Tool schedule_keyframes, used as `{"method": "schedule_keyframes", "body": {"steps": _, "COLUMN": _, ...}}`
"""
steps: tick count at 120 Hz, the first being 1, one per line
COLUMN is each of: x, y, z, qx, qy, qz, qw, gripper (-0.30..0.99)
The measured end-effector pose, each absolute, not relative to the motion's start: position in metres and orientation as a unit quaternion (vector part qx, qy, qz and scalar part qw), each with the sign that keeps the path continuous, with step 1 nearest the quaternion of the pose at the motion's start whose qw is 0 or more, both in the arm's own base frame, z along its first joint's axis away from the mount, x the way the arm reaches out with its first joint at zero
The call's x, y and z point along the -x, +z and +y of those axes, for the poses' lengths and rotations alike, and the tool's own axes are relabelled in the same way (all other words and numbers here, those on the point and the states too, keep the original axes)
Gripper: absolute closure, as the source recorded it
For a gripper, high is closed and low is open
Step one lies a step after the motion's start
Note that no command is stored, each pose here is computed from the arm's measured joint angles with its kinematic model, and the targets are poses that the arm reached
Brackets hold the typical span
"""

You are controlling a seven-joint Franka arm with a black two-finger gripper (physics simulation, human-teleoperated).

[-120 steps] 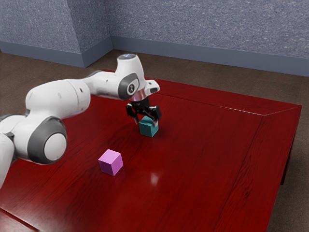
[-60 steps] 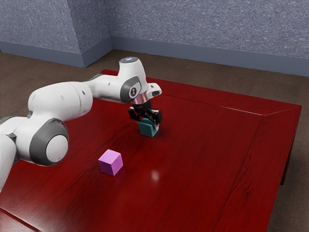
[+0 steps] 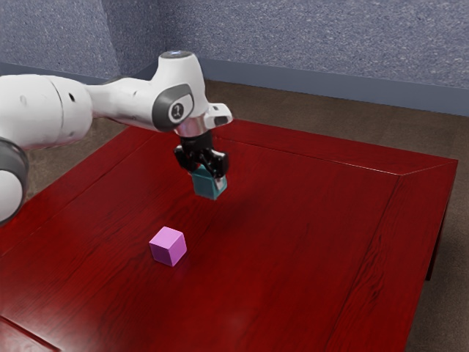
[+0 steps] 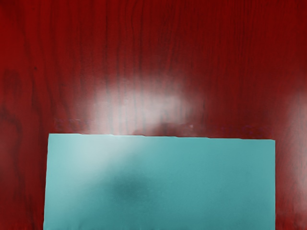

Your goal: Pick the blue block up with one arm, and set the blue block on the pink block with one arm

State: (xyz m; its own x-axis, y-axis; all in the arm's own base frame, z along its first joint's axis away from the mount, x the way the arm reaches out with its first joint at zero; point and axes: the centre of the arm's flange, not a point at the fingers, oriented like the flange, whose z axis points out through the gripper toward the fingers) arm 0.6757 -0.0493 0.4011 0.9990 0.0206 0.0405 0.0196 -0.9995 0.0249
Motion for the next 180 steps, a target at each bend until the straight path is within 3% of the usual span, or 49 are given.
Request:
{"method": "schedule_keyframes", "body": {"steps": 11, "x": -0.621, "y": 0.416, "z": -0.040, "qx": -1.000, "qy": 0.005, "qz": 0.023, "qw": 0.014, "gripper": 0.37}}
{"method": "schedule_keyframes", "body": {"steps": 29, "x": -0.554, "y": 0.386, "z": -0.022, "qx": -0.998, "qy": -0.032, "qz": 0.057, "qw": 0.022, "gripper": 0.37}}
{"method": "schedule_keyframes", "body": {"steps": 64, "x": -0.517, "y": 0.369, "z": -0.022, "qx": -0.995, "qy": -0.043, "qz": 0.085, "qw": 0.021, "gripper": 0.38}}
{"method": "schedule_keyframes", "body": {"steps": 120, "x": -0.526, "y": 0.359, "z": 0.035, "qx": -0.990, "qy": -0.044, "qz": 0.130, "qw": 0.014, "gripper": 0.35}}
{"method": "schedule_keyframes", "body": {"steps": 132, "x": -0.547, "y": 0.364, "z": 0.055, "qx": -0.991, "qy": -0.031, "qz": 0.134, "qw": 0.006, "gripper": 0.35}}
{"method": "schedule_keyframes", "body": {"steps": 149, "x": -0.576, "y": 0.365, "z": 0.046, "qx": -0.994, "qy": -0.019, "qz": 0.110, "qw": 0.002, "gripper": 0.34}}
{"method": "schedule_keyframes", "body": {"steps": 180, "x": -0.579, "y": 0.364, "z": 0.020, "qx": -0.997, "qy": -0.020, "qz": 0.080, "qw": 0.005, "gripper": 0.33}}
